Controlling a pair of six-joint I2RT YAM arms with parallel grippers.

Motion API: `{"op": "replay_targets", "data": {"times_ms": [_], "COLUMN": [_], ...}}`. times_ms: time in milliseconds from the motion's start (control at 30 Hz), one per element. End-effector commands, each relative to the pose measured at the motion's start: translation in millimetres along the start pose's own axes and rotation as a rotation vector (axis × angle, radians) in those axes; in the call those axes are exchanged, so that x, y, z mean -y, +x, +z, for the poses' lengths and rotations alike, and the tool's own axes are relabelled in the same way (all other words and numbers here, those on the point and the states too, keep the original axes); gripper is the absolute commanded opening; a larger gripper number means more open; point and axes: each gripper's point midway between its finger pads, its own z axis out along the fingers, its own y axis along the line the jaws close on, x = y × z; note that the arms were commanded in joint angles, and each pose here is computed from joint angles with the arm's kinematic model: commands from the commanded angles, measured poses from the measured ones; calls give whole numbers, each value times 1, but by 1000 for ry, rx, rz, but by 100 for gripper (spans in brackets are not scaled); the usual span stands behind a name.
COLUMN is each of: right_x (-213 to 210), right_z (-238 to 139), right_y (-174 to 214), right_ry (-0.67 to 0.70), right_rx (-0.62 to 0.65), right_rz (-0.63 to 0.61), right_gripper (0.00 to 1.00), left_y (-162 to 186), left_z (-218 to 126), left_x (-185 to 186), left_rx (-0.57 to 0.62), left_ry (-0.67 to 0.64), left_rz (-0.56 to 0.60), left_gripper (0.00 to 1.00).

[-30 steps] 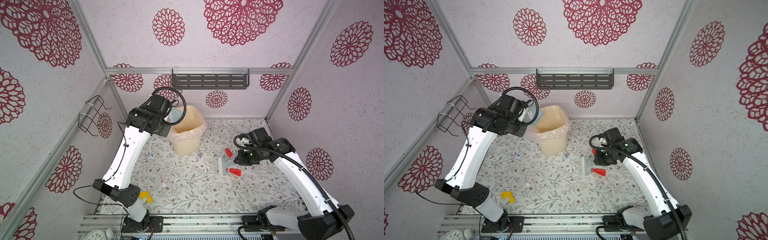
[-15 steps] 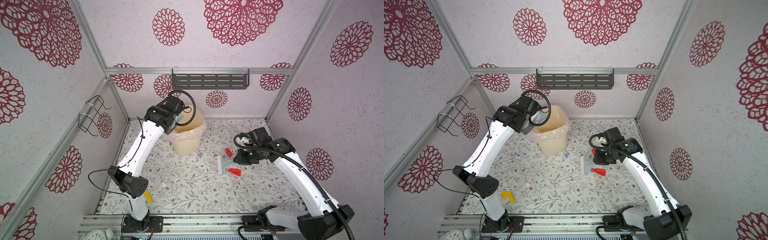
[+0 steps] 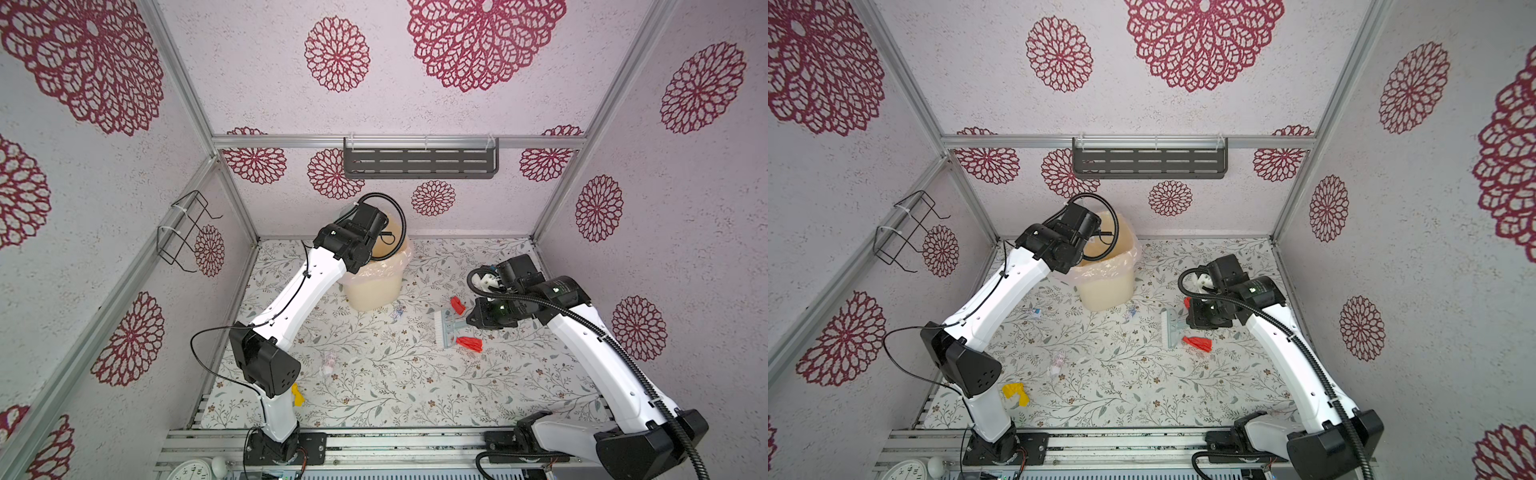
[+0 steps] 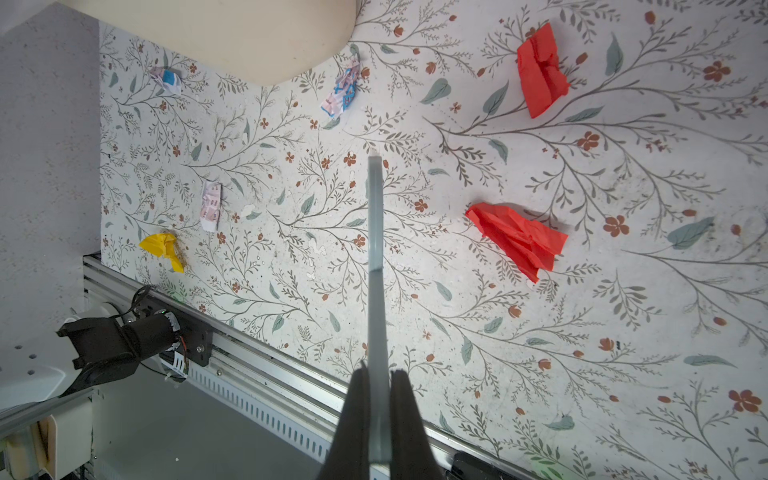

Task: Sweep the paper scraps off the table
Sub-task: 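Tilt the dustpan over the trash bin with the left gripper, then lower the dustpan beside the red scrap with the left while the right approaches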

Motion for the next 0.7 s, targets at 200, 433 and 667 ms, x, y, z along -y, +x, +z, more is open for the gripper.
{"op": "replay_targets", "data": {"times_ms": [200,433,667], "right_x": [1,7,44], "right_z": [-5,-9,-22], "right_y": [-3,-7,-14], "right_ry": [-1,46,269], "right_rx": [31,46,79], "right_rz": [-14,-24,-30], "right_gripper": [0,0,0], "left_y": [2,3,-6], "left_z": [-9,-23,-62], "left_x": [-16,-19,-1], "left_rx": [-5,64,213], "left_ry": [-91,-11,175], "left_rz": [16,-121,-290], "left_gripper": [0,0,0]}}
